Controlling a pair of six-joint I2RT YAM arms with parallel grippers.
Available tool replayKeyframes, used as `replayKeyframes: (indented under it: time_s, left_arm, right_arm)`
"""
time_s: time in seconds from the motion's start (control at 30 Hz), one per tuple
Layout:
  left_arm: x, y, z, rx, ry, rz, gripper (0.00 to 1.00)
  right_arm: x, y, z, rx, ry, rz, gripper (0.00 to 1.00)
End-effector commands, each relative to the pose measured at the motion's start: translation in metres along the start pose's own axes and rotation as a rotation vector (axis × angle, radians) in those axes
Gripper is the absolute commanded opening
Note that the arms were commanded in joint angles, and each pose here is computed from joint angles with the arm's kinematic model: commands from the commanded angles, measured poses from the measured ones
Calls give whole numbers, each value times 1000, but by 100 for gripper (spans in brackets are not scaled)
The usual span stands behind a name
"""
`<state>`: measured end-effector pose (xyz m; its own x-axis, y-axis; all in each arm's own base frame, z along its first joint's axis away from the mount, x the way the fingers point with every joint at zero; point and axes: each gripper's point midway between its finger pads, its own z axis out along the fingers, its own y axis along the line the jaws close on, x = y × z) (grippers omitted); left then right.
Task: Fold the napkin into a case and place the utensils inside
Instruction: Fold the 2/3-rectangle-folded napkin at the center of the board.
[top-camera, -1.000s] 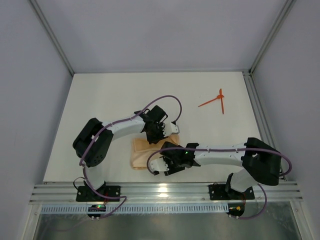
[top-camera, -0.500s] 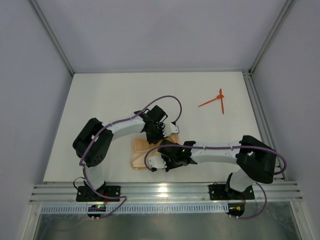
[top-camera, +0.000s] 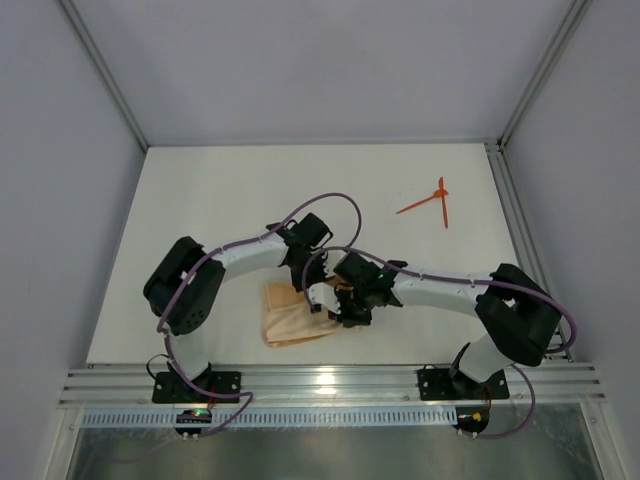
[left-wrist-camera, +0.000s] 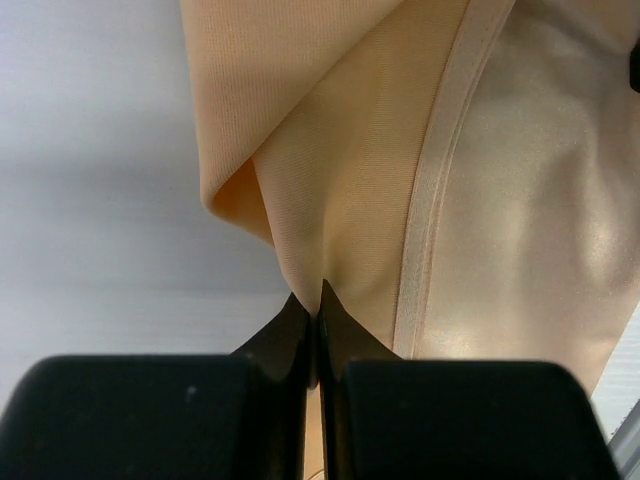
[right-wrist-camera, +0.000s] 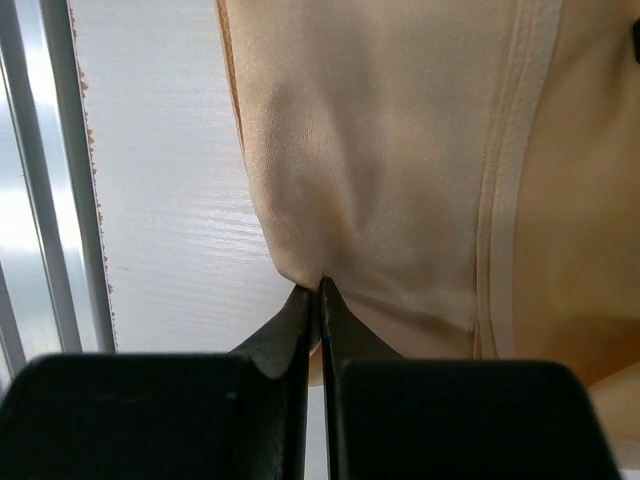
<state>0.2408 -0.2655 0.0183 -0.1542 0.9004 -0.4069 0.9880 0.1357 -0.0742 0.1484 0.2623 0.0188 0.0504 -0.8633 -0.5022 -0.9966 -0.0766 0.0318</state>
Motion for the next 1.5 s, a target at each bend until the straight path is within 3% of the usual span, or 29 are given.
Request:
replayKeyframes:
  time_s: [0.0, 0.3, 0.7, 0.87, 1.47]
  left_arm:
    - [6, -15, -3, 47, 2, -8, 0]
    - [7, -20, 1, 57, 4, -6, 0]
    - [6, -27, 4, 76, 7, -8, 0]
    - [7, -30, 3, 80, -2, -18, 0]
    - [19, -19, 8, 31, 44, -18, 0]
  right_arm:
    - [-26, -3, -11, -49, -115, 74, 3]
    - [-51, -28, -37, 12, -285, 194, 3]
    - [-43, -63, -42, 110, -354, 453, 3]
    - [-46, -63, -54, 112, -455, 497, 3]
    - [-43, -73, -56, 63, -517, 726, 3]
